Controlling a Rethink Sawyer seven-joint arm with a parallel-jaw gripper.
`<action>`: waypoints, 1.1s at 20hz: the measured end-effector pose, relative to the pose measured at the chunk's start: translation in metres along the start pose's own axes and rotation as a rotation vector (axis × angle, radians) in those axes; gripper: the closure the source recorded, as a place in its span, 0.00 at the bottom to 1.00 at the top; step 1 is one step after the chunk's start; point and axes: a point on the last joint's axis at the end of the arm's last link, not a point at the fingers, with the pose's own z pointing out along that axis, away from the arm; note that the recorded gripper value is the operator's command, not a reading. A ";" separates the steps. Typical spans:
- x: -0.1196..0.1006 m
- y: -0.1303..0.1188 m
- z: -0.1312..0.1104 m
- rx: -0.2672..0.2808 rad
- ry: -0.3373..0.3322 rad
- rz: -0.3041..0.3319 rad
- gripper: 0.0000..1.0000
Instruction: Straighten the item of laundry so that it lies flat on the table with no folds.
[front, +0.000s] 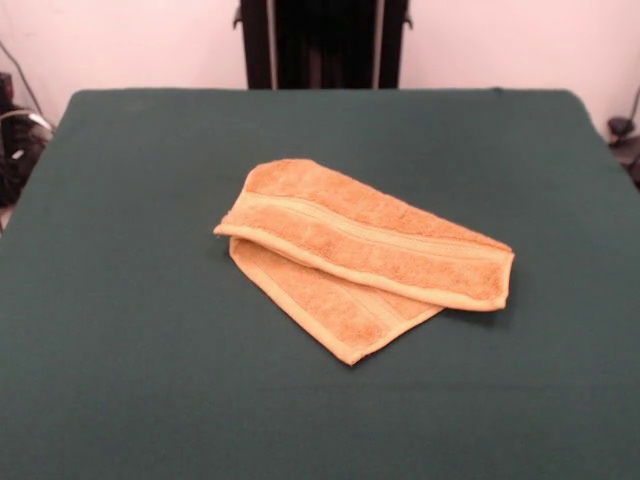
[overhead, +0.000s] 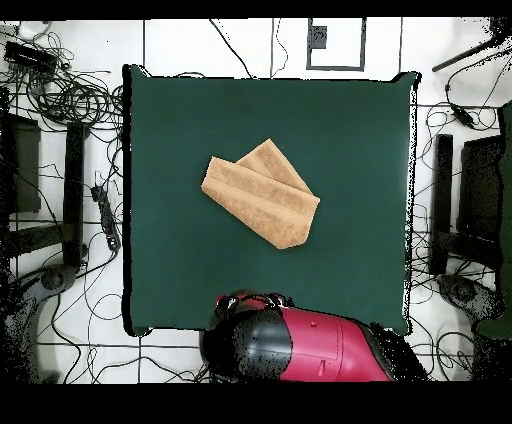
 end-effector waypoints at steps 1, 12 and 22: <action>0.000 -0.001 -0.001 0.001 0.003 0.001 0.00; 0.004 -0.018 -0.010 0.000 0.016 0.039 0.00; -0.002 -0.032 0.028 0.017 0.061 -0.010 0.00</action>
